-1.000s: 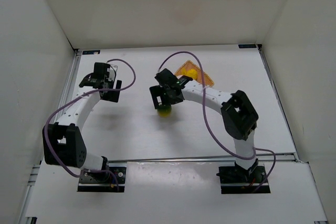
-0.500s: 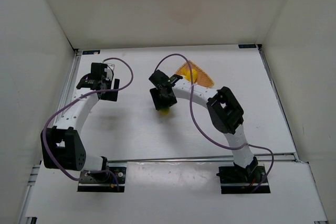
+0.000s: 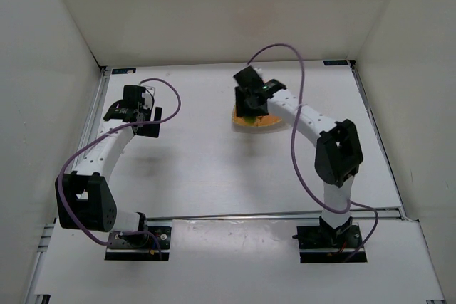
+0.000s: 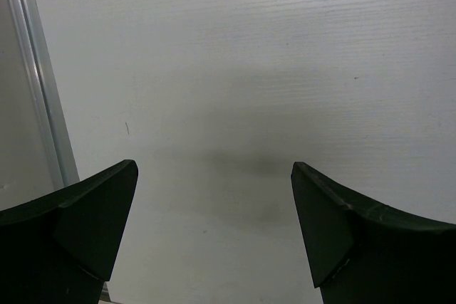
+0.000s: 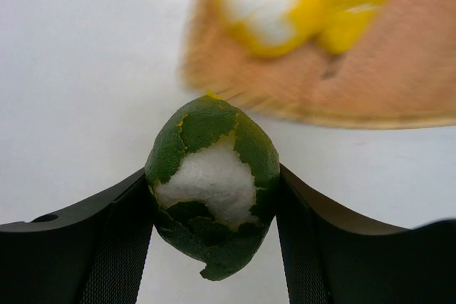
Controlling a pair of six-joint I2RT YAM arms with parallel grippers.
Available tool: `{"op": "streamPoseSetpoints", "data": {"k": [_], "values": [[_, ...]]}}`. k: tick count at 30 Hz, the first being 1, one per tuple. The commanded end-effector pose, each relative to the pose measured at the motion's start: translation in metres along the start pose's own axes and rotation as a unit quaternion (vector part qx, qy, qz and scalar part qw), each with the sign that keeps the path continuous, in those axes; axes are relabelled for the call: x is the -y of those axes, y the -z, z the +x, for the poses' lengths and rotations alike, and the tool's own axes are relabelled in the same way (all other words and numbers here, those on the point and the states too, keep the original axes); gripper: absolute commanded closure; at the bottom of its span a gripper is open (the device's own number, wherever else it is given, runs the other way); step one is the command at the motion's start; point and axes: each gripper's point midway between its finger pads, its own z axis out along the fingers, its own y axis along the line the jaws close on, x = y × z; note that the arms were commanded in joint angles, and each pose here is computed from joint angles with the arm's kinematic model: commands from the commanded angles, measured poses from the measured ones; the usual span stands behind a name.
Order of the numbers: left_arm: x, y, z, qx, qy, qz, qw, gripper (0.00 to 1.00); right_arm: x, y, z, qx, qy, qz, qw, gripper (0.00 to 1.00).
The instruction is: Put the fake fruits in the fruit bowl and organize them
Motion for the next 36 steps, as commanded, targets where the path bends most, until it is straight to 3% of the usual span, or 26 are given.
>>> {"op": "streamPoseSetpoints", "data": {"k": [1,4,9,11,12,13,18,22,27,28,30,32,36], "values": [[-0.005,0.006,-0.005,0.017,0.011,-0.009,1.000,0.00,0.089,0.000,-0.036,0.025,-0.081,0.096,0.992,0.53],[-0.009,0.006,-0.004,0.015,0.011,-0.021,1.000,0.00,0.112,-0.018,-0.035,0.000,-0.075,0.119,0.990,0.52],[-0.026,0.011,-0.007,0.019,0.014,-0.059,0.998,0.00,0.138,-0.031,-0.040,-0.005,-0.074,0.147,0.986,0.38],[-0.028,0.012,-0.007,0.018,0.014,-0.065,0.998,0.00,0.146,-0.035,-0.038,-0.011,-0.082,0.149,0.985,0.21],[-0.029,0.012,-0.007,0.018,0.014,-0.070,0.997,0.00,0.145,-0.034,-0.042,-0.007,-0.083,0.148,0.985,0.03],[-0.030,0.014,-0.008,0.022,0.015,-0.070,0.997,0.00,0.144,-0.032,-0.046,-0.001,-0.084,0.146,0.986,0.00],[-0.035,0.021,-0.010,0.031,0.019,-0.081,0.996,0.00,0.158,0.026,-0.082,0.071,-0.100,0.170,0.978,0.00],[-0.042,0.024,-0.010,0.034,0.029,-0.094,0.995,0.00,0.186,0.108,-0.091,0.140,-0.139,0.163,0.967,0.00],[-0.054,0.026,-0.004,0.030,0.056,-0.120,0.991,0.00,0.248,0.145,-0.019,0.131,-0.224,0.167,0.951,0.00],[-0.054,0.026,-0.004,0.031,0.061,-0.120,0.990,0.00,0.253,0.146,0.018,0.117,-0.235,0.160,0.951,0.00],[-0.058,0.031,-0.003,0.034,0.066,-0.123,0.990,0.00,0.276,0.164,0.050,0.140,-0.289,0.169,0.932,0.00],[-0.058,0.033,-0.002,0.037,0.071,-0.123,0.989,0.00,0.282,0.154,0.093,0.114,-0.317,0.169,0.926,0.00],[-0.057,0.036,0.000,0.037,0.080,-0.123,0.988,0.00,0.285,0.161,0.135,0.133,-0.358,0.164,0.909,0.00]]}}
